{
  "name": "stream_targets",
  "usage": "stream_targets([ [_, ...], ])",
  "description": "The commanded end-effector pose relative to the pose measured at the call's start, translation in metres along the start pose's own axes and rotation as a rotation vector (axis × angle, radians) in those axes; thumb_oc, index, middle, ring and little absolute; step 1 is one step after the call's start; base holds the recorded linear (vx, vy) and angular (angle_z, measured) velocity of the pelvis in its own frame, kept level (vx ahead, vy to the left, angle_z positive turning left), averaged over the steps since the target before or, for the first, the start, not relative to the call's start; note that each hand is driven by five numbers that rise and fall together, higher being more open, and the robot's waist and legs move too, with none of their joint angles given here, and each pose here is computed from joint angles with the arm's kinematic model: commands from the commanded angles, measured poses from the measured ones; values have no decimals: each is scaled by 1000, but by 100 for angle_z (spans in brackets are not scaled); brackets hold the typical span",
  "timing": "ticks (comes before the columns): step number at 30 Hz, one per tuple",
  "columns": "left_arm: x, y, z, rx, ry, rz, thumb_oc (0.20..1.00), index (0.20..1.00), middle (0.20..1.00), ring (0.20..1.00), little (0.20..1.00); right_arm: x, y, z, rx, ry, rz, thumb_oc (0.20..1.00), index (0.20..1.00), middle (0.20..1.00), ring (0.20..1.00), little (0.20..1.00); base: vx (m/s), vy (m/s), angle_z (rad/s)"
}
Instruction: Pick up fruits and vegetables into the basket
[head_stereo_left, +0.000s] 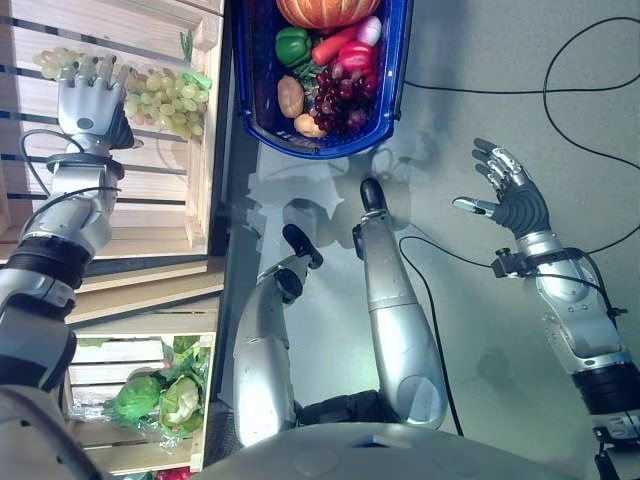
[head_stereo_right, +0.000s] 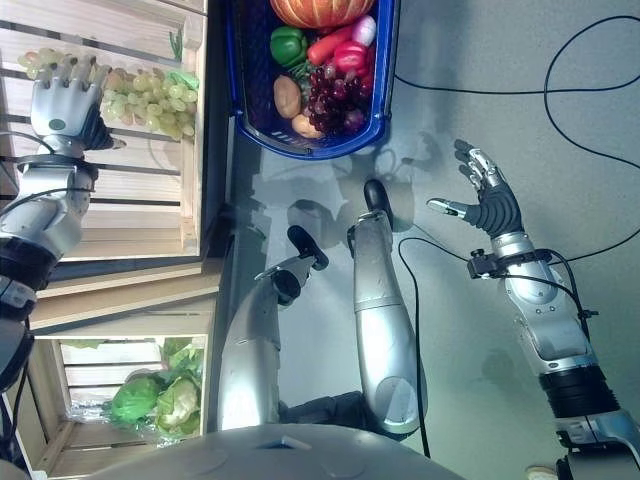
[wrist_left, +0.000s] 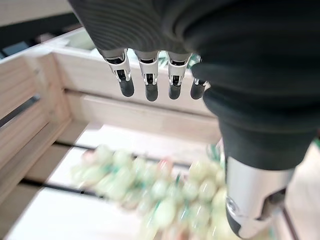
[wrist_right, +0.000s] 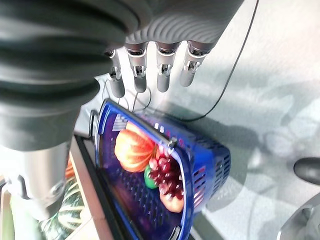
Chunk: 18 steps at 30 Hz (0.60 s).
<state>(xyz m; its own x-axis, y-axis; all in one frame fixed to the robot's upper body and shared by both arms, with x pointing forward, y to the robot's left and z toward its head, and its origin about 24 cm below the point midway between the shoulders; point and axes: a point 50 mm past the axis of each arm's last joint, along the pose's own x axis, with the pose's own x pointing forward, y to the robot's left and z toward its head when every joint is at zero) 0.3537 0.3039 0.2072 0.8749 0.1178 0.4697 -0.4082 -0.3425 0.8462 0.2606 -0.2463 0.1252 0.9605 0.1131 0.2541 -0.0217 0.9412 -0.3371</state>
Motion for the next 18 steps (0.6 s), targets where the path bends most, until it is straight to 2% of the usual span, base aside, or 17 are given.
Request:
stream_targets([
  [1,-2,-1,-16,94,68,46,1000,1000,1000,1000,1000,-2,-2,13,-35,-68,-4,1000,1000,1000,1000,1000,0,0,0],
  [8,7,1,-2,110,34,10,1000,1000,1000,1000,1000,4,1,14,-20,-80,0,1000,1000,1000,1000,1000,1,-5,-3],
  [18,5,-14,-5,169,79,-93,1000,1000,1000,1000,1000,10,4,17,36,-98,-17,1000,1000,1000,1000,1000,-7,-9,-4],
])
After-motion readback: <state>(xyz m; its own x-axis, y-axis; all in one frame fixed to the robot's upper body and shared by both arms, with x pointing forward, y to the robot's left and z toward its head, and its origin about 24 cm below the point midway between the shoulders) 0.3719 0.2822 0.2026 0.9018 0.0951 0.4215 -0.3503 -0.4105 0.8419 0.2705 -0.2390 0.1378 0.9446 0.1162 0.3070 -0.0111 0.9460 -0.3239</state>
